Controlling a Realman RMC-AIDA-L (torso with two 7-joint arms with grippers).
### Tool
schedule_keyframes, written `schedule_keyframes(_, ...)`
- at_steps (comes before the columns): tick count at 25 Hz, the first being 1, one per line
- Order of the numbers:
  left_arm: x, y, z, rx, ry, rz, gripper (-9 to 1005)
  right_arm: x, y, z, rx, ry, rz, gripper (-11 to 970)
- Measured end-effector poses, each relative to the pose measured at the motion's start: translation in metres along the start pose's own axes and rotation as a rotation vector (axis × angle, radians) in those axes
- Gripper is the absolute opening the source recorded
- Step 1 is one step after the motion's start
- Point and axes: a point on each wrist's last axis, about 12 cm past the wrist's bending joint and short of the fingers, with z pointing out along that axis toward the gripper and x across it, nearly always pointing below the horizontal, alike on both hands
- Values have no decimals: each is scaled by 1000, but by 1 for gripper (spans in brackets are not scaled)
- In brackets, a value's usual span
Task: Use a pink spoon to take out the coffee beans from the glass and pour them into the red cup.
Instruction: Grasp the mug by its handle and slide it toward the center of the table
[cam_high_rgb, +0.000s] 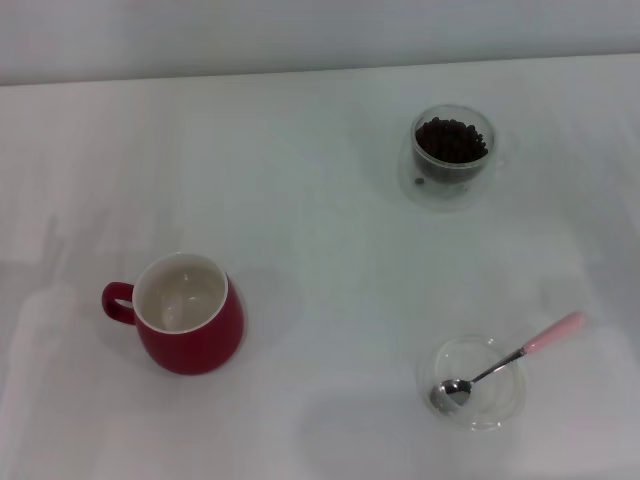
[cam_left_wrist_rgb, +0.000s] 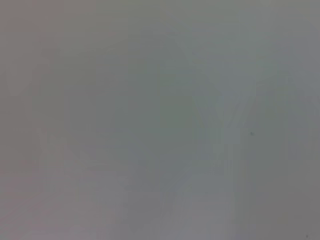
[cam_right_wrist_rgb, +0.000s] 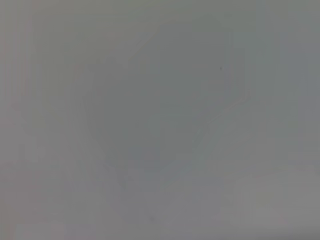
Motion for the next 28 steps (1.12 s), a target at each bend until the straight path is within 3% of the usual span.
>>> schedule_keyframes(15,2,0,-10,5,7,1,739,-1,1,2,-5,-3,0,247)
schedule_keyframes(28,10,-6,-52,78,68,8,738,-4,0,6,-8,-12,-12,247)
